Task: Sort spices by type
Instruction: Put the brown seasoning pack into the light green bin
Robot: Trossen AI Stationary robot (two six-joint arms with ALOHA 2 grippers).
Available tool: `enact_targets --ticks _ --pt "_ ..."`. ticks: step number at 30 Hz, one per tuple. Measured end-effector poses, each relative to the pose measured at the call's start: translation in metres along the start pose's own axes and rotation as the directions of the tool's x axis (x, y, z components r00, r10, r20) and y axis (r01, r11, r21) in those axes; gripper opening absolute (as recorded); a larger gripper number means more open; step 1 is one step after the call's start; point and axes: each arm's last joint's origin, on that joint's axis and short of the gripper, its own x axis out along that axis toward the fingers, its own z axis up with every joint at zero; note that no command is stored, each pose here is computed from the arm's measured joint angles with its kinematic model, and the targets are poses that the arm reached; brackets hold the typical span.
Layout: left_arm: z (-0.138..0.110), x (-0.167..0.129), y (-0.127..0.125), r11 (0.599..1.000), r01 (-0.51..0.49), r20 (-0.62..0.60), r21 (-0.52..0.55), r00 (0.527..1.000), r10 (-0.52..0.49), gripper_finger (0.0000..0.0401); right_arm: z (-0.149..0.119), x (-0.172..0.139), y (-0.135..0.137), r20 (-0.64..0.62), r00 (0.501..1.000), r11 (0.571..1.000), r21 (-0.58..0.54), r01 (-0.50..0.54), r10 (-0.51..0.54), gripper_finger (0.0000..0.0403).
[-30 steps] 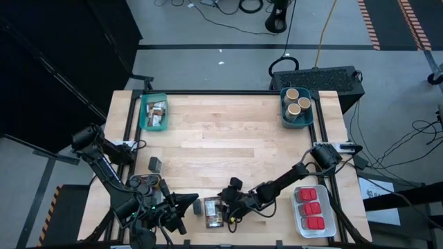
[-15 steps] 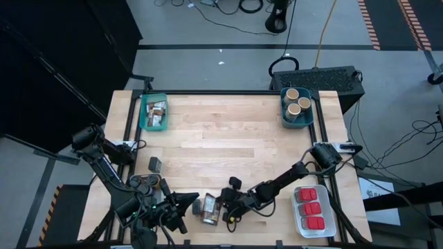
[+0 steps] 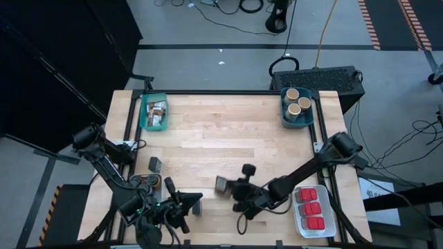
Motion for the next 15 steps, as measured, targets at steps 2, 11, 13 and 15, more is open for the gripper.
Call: enact_targets --ticks 2,11,13,15 --pt "-0.003 0.007 0.002 0.999 -0.013 -0.020 -0.042 1.000 0.013 0.0006 0.011 -0.015 -0.011 0.050 0.995 0.994 -0.050 0.094 -0.092 0.0000" --pt "-0.033 0.072 0.028 0.978 0.173 -0.260 -0.118 0.945 -0.198 0.0057 0.043 -0.030 -0.054 0.117 0.964 0.952 -0.165 0.257 -0.240 0.0000" --pt "-0.037 0.085 0.036 0.982 0.163 -0.287 -0.097 0.940 -0.184 0.0083 0.046 -0.030 -0.062 0.112 0.961 0.943 -0.198 0.269 -0.251 0.0000" --pt "-0.040 0.096 0.044 0.987 0.147 -0.307 -0.059 0.938 -0.158 0.0111 0.049 -0.029 -0.071 0.105 0.957 0.933 -0.219 0.286 -0.269 0.0000"
